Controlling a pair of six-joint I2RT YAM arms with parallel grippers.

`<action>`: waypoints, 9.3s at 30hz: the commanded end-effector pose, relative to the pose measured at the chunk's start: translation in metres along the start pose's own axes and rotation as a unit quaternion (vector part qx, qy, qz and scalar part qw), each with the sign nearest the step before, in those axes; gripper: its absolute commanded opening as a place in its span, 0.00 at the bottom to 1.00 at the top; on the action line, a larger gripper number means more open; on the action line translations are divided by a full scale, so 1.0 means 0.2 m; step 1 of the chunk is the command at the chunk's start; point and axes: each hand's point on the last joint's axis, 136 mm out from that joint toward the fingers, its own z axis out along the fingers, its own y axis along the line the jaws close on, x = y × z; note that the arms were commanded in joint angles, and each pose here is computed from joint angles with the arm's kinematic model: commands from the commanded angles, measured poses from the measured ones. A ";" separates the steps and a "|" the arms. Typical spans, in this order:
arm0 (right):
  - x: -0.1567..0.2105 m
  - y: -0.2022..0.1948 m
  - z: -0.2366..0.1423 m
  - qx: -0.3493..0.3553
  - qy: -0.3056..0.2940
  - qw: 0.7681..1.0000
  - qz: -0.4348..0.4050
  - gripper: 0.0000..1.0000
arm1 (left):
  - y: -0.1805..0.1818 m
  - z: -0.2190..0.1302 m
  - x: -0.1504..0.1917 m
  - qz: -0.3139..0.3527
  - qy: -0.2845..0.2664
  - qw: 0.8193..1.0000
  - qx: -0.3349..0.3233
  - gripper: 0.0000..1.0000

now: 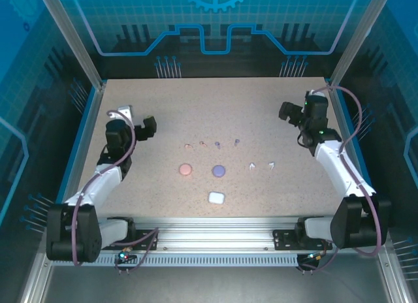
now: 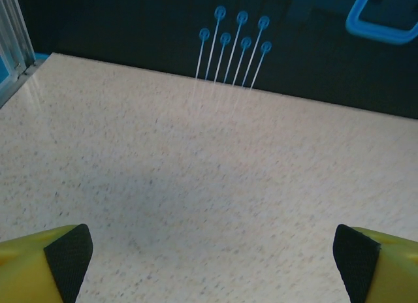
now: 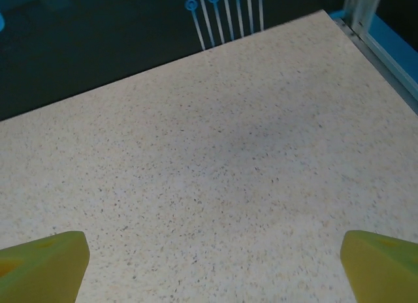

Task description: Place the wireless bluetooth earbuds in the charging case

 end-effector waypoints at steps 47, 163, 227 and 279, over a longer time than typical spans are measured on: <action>1.90 0.86 -0.58 0.110 0.468 0.874 -0.070 0.94 | -0.41 -0.15 0.35 -0.180 0.209 0.961 0.008 0.99; 0.87 1.02 -0.18 -0.054 0.395 0.869 0.293 0.63 | -1.62 -0.09 0.67 -0.262 0.128 0.884 0.367 0.41; 0.63 1.02 -0.52 -0.441 0.167 0.881 -0.033 0.95 | -1.52 -0.41 0.30 -0.090 0.306 0.768 0.555 0.00; 0.59 1.12 -0.55 -0.521 0.190 0.832 0.004 0.43 | -1.54 -0.49 0.21 -0.092 0.275 0.764 0.577 0.00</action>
